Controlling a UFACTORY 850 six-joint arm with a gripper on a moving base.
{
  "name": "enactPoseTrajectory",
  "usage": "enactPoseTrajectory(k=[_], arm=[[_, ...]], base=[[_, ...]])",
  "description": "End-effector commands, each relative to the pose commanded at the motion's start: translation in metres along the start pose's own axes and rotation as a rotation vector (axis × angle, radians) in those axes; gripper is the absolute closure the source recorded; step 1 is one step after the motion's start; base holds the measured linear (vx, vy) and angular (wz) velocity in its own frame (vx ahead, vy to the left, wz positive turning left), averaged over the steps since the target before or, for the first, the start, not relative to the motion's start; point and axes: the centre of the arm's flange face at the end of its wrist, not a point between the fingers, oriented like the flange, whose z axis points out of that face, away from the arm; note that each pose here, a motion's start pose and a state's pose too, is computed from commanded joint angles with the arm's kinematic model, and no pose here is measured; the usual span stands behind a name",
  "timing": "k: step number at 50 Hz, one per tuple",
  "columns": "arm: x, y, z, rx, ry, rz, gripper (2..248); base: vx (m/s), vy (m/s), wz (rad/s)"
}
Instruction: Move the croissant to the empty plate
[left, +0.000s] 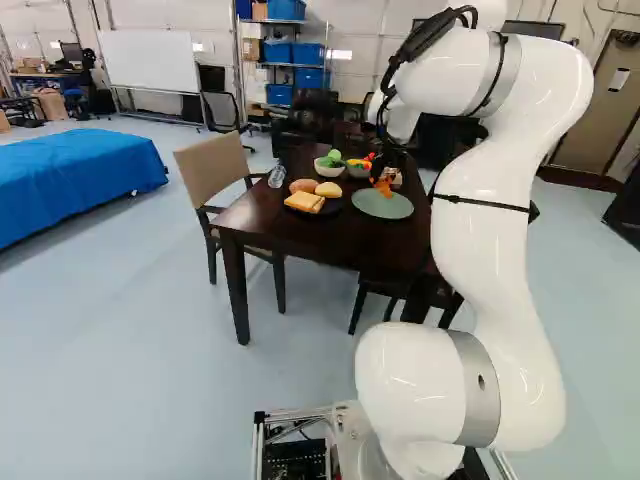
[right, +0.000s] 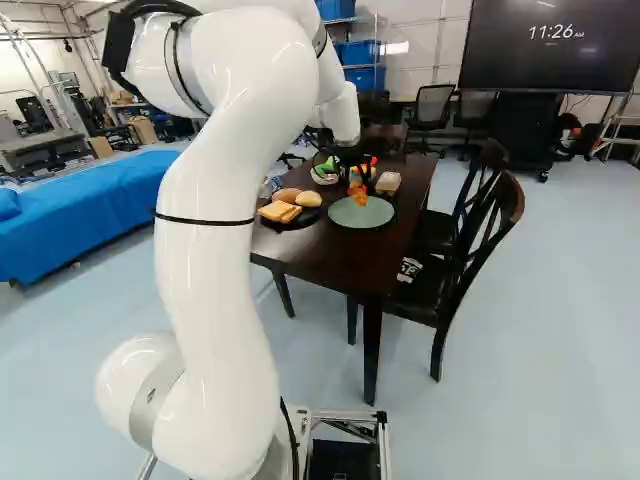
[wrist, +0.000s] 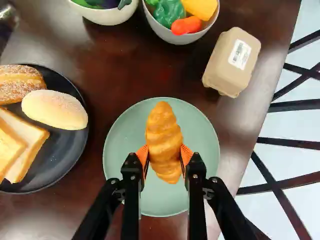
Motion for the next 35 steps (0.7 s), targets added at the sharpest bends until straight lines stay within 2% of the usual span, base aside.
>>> enactPoseTrajectory(k=[12, 35], arm=[[-0.004, 0.0, 0.017, 0.008, -0.022, 0.002, 152], [-0.004, 0.0, 0.017, 0.008, -0.022, 0.002, 152]], base=[[0.0, 0.0, 0.0], [0.0, 0.0, 0.0]])
